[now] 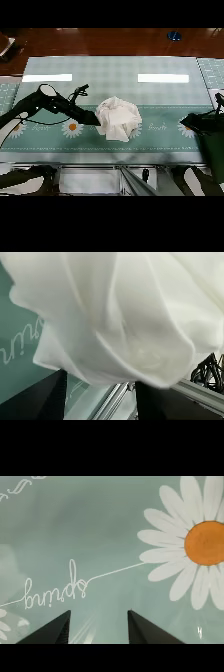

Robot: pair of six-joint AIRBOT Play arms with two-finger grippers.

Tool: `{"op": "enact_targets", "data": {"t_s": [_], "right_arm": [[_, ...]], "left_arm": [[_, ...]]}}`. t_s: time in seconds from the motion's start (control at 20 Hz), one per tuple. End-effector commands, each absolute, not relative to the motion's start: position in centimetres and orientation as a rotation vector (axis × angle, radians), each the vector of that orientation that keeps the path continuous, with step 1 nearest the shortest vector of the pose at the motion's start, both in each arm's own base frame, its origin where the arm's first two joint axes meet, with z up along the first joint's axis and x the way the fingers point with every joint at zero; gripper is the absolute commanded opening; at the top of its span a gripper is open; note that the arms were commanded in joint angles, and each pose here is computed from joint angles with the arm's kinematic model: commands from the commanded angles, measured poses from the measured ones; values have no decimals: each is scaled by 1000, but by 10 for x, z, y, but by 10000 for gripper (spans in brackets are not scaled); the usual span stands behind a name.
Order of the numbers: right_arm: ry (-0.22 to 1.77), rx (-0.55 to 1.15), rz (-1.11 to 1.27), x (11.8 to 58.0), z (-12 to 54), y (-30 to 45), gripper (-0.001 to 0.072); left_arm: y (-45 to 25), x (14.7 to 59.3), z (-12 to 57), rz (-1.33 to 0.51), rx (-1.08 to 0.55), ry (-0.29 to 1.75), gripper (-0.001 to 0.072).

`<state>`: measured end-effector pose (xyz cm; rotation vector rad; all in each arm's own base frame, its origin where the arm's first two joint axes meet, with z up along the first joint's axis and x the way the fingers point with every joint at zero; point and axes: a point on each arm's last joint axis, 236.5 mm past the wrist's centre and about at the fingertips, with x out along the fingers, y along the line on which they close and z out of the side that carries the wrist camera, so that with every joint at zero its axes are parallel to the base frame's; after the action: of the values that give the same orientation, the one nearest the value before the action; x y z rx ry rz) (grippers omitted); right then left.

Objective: Fold the shirts.

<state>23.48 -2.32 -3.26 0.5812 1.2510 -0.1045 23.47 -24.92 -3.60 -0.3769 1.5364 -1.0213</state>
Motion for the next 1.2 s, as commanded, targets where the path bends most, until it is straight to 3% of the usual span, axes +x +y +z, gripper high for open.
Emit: {"op": "enact_targets", "data": {"t_s": [0.0, 0.15, 0.5, 0.7, 0.75, 0.8, 0.9, 0.95, 1.15], "right_arm": [[1254, 594, -95, 234, -33, -20, 410], [1262, 612, -80, 233, -32, -15, 409], [1265, 728, 5, 230, -40, 15, 410], [1245, 753, 38, 235, -35, 22, 409], [1245, 754, 39, 235, -35, 23, 410], [1244, 756, 44, 235, -35, 24, 409], [1240, 764, 50, 236, -33, 25, 410], [1241, 766, 55, 236, -33, 26, 409], [1267, 758, 82, 230, -33, 32, 409]], "left_arm": [[-272, 244, -52, -970, -291, 1464, 506], [-285, 266, -63, -864, -259, 1377, 506], [-298, 286, -66, -803, -244, 1274, 506], [-305, 277, -83, -792, -242, 1321, 497], [-306, 272, -92, -775, -257, 1361, 468], [-306, 267, -99, -766, -269, 1401, 376], [-306, 260, -103, -776, -271, 1440, 75], [-308, 261, -98, -785, -269, 1432, 31], [-308, 277, -72, -810, -287, 1381, 31]]}}
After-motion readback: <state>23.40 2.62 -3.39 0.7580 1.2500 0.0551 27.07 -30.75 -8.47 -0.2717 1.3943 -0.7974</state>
